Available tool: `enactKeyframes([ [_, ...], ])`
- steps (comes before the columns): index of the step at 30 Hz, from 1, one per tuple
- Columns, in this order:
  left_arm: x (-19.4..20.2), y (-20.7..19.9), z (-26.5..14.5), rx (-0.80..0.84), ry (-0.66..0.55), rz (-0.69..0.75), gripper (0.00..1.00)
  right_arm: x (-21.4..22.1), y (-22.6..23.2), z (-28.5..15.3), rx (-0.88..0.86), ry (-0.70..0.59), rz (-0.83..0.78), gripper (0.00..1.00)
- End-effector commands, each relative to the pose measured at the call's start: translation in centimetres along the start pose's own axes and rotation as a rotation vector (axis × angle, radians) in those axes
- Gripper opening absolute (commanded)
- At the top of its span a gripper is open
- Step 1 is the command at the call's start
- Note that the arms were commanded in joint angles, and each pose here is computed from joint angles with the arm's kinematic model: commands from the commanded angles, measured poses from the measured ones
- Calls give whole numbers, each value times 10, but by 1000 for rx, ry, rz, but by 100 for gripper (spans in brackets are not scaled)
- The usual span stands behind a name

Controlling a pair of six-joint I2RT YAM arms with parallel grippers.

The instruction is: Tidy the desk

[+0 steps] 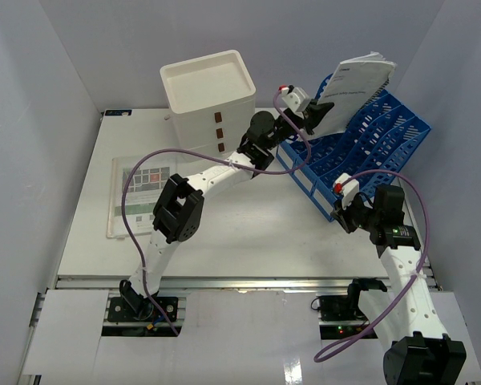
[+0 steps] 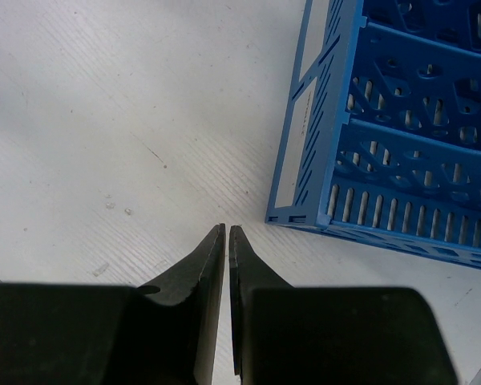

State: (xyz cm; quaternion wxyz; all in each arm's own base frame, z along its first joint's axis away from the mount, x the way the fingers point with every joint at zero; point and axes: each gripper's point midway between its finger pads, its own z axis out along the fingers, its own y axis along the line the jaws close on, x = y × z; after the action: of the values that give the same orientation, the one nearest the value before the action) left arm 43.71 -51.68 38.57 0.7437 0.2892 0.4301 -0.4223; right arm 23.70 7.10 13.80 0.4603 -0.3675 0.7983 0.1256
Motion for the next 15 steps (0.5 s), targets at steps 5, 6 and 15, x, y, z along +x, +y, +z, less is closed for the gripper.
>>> enactKeyframes([
  [5, -47, -34, 5, 59, -118, -70, 0, -3, -3, 1, 14, -20, -7, 12],
  [6, -48, -38, 4, 66, -120, -82, 0, -3, -3, 1, 14, -20, -7, 12],
  [15, -51, -66, -1, 144, -120, -188, 0, -3, -3, 1, 14, -21, -7, 12],
])
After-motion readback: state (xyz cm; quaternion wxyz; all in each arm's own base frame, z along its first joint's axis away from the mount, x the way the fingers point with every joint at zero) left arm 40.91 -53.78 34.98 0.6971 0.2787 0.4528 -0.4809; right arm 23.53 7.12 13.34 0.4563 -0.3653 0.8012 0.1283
